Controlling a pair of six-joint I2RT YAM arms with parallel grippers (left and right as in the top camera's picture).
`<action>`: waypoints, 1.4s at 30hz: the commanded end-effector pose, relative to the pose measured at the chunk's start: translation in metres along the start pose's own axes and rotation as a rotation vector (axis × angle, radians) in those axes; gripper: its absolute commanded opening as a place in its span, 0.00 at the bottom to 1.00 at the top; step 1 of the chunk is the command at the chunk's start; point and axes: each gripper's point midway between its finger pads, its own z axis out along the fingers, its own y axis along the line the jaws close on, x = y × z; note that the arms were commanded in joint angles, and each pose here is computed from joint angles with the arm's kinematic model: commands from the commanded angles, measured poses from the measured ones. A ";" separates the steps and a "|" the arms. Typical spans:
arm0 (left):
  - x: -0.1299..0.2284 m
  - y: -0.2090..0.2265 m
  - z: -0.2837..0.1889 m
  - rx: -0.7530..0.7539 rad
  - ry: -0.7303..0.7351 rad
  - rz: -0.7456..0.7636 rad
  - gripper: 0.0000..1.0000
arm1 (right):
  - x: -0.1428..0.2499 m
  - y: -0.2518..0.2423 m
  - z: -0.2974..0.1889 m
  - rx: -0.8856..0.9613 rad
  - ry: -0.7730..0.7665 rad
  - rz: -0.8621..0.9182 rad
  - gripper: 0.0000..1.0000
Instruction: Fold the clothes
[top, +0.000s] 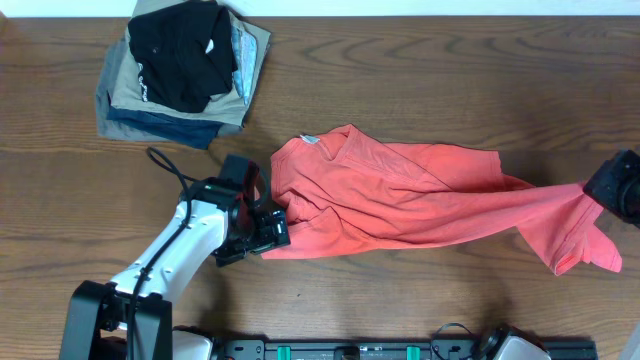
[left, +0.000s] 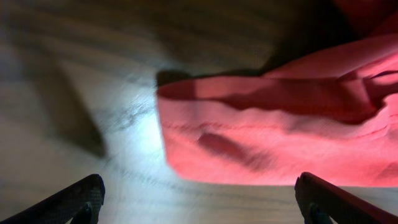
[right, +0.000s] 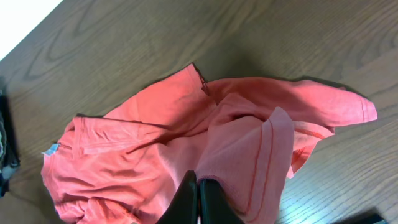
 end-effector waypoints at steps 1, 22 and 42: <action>0.000 -0.006 0.003 0.043 0.000 0.024 0.99 | -0.003 0.004 -0.005 -0.016 -0.019 -0.022 0.01; -0.010 0.019 0.030 -0.100 0.007 -0.086 0.63 | 0.000 0.004 -0.005 -0.015 -0.009 -0.020 0.01; -0.014 0.012 0.011 -0.076 -0.033 -0.075 0.06 | -0.001 0.004 -0.005 -0.015 -0.009 -0.020 0.01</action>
